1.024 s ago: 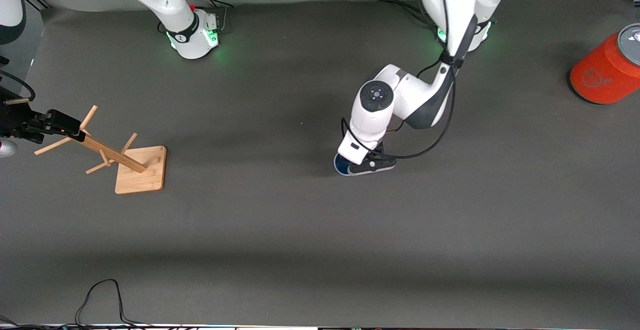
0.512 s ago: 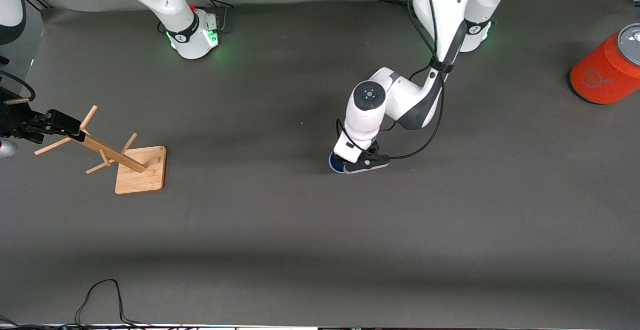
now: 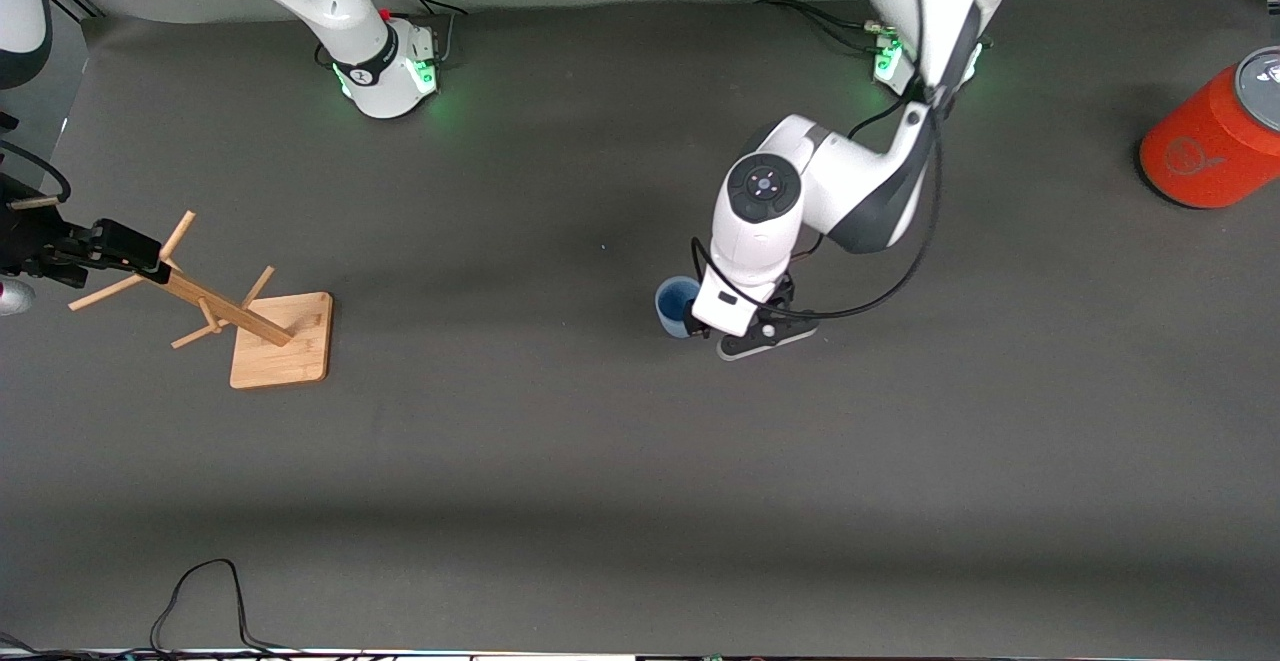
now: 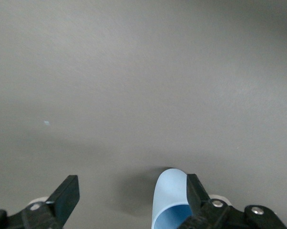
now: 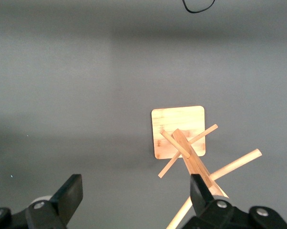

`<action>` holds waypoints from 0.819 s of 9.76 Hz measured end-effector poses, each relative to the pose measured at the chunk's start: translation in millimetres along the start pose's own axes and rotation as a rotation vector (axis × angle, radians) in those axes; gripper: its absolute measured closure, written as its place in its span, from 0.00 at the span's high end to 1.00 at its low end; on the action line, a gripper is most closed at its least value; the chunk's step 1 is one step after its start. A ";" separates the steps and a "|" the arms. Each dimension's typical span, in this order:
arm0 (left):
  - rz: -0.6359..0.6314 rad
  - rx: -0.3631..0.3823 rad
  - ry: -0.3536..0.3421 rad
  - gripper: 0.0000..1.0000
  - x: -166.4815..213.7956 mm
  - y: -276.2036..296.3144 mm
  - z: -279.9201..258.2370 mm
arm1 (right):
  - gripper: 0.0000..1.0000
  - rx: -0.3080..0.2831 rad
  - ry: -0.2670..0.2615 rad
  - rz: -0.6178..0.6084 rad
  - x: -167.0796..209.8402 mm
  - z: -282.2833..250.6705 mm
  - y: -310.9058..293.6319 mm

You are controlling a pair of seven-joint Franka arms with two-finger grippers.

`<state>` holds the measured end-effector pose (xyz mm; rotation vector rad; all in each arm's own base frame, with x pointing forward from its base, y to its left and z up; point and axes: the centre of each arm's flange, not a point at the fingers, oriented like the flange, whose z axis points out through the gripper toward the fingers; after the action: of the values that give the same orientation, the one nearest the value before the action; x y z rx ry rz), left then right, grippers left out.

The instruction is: Rotate and upright cup with both arms

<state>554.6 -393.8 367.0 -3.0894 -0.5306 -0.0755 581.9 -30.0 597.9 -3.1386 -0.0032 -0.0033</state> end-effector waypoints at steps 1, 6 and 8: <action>-0.025 0.010 0.000 1.00 17.5 -7.0 -27.5 | 1.00 0.000 0.000 0.000 0.0 0.0 0.0; 0.029 0.036 -0.016 1.00 141.7 -154.2 -116.9 | 1.00 0.000 0.000 -0.001 0.0 0.0 -0.6; 0.096 0.046 -0.033 1.00 166.3 -220.5 -148.9 | 1.00 0.000 0.000 -0.001 0.0 0.0 -0.7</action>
<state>630.7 -132.5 523.2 -3.0699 -0.3783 -0.0111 582.0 -29.3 597.9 -3.1385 -0.0051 -0.0033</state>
